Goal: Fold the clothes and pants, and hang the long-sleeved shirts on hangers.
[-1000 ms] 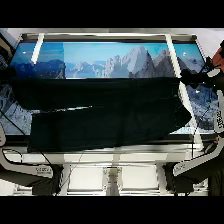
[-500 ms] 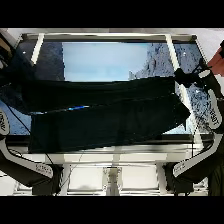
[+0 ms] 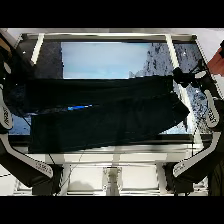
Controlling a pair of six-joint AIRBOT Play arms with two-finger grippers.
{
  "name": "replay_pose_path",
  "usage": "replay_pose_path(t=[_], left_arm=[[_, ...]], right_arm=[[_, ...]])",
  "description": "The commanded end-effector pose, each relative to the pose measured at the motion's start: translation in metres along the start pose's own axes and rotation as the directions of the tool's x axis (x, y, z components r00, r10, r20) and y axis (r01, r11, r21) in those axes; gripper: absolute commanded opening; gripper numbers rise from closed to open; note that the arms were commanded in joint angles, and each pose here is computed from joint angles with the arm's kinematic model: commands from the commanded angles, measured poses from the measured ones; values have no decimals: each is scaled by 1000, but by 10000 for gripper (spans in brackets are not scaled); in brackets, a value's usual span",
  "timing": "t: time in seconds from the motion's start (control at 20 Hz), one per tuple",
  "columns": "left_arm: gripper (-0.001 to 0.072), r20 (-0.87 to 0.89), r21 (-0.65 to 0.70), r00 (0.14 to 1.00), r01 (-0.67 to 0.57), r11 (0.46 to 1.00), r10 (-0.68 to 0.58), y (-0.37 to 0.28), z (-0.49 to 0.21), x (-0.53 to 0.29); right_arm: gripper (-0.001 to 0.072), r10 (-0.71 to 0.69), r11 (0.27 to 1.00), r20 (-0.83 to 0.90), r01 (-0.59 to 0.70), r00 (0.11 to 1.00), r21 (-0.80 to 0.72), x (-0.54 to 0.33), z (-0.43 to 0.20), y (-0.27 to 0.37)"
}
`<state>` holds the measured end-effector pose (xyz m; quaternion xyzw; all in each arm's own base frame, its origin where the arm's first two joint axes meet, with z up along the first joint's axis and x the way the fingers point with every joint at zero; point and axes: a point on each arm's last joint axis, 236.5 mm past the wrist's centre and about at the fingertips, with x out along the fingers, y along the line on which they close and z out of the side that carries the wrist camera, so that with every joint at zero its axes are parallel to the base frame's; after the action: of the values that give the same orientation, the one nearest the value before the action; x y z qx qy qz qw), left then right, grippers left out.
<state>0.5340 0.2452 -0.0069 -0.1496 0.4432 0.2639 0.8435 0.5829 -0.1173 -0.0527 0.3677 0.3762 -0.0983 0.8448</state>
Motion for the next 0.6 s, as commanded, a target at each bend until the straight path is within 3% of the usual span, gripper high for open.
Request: replay_pose_path(t=[0.0, 0.05, 0.1, 0.15, 0.45, 0.55], left_arm=[[280, 3, -21, 1000, -2, 1000, 2, 4, -1, 12], [414, 2, -21, 1000, -2, 1000, 2, 4, -1, 13], [466, -2, -19, 1000, -4, 1000, 4, 5, -2, 12], [487, -12, -1, 1000, -9, 1000, 9, 6, -3, 9], [471, -113, 145, 987, -101, 984, 118, 73, -10, -75], [338, -189, 151, 980, -28, 988, 56, 86, -30, -111]], right_arm=[[47, -1, 1000, 12, 1, 1000, 18, 1, 3, 0], [146, 0, 1000, 1, 0, 1000, 18, 0, 0, 0], [313, 2, 1000, -20, -1, 1000, 13, 0, -4, 1], [396, -2, 1000, -45, 2, 999, -6, -4, -5, 1], [391, -78, 957, -199, 17, 977, -290, -94, 21, -2], [387, -151, 911, -281, 23, 948, -412, -132, 7, -17]])
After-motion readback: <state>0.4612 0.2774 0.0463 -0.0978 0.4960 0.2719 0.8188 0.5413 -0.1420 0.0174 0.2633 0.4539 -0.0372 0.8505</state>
